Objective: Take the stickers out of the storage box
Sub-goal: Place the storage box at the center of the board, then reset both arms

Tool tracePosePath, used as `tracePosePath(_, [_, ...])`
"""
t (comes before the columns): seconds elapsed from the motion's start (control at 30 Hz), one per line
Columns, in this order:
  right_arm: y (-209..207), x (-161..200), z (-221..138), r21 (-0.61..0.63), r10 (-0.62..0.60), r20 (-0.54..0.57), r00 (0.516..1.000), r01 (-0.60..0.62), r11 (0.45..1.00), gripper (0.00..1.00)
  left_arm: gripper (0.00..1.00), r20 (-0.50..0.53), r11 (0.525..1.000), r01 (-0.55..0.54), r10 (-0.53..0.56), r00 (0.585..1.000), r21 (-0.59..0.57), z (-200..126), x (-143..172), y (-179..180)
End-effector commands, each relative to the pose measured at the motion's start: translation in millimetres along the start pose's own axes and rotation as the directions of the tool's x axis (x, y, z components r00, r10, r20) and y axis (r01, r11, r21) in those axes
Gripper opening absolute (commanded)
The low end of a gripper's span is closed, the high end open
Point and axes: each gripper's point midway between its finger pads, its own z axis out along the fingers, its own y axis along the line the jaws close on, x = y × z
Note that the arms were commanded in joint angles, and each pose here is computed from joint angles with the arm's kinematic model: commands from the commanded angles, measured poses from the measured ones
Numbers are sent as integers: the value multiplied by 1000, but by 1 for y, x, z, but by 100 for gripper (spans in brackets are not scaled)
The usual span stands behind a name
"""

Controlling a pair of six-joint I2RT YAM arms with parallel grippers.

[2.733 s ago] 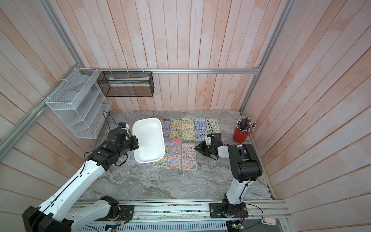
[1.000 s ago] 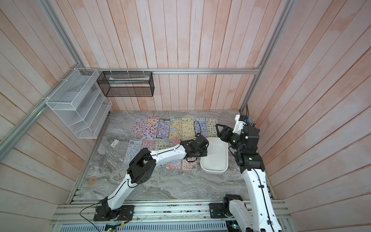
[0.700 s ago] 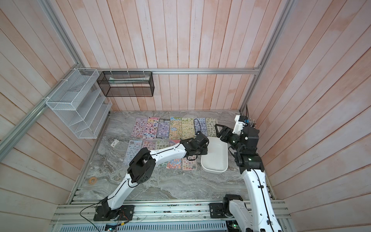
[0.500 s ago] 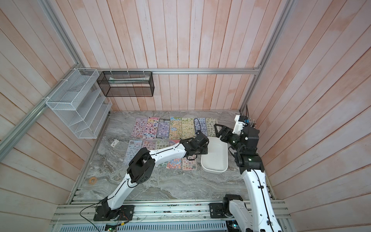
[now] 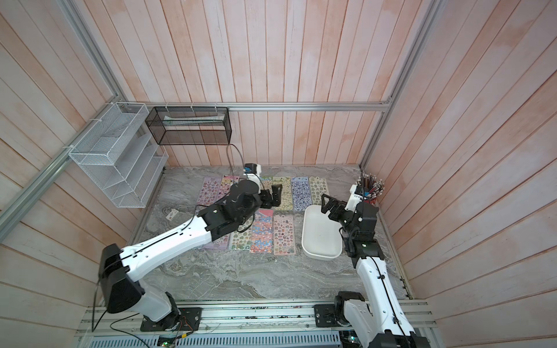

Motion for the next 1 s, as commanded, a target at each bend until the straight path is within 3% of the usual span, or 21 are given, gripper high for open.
tracePosePath(0.0, [-19, -20, 1, 93, -120, 161, 980, 106, 990, 98, 100, 5, 972, -70, 73, 997, -224, -18, 1, 86])
tracePosePath(0.17, [-49, -5, 9, 197, -238, 203, 950, 199, 960, 98, 100, 17, 894, -86, 104, 994, -439, -69, 1, 201])
tracePosePath(0.4, [-81, 17, 39, 283, -322, 109, 940, 281, 917, 98, 100, 62, 858, -60, 107, 992, -511, -104, 34, 299])
tracePosePath(0.53, [-95, 28, 53, 305, -312, 95, 945, 271, 913, 98, 100, 54, 840, -112, 165, 985, -531, -94, 57, 316])
tracePosePath(0.6, [-101, 38, 61, 305, -331, 33, 943, 306, 902, 98, 100, 14, 825, -128, 162, 987, -551, -84, 65, 328])
tracePosePath(0.73, [-106, 45, 53, 313, -359, 68, 931, 322, 894, 98, 100, -70, 826, -170, 157, 985, -537, -56, 84, 347])
tracePosePath(0.97, [-105, 44, 47, 325, -407, 86, 909, 360, 874, 98, 100, -96, 834, -199, 174, 980, -515, -25, 107, 369])
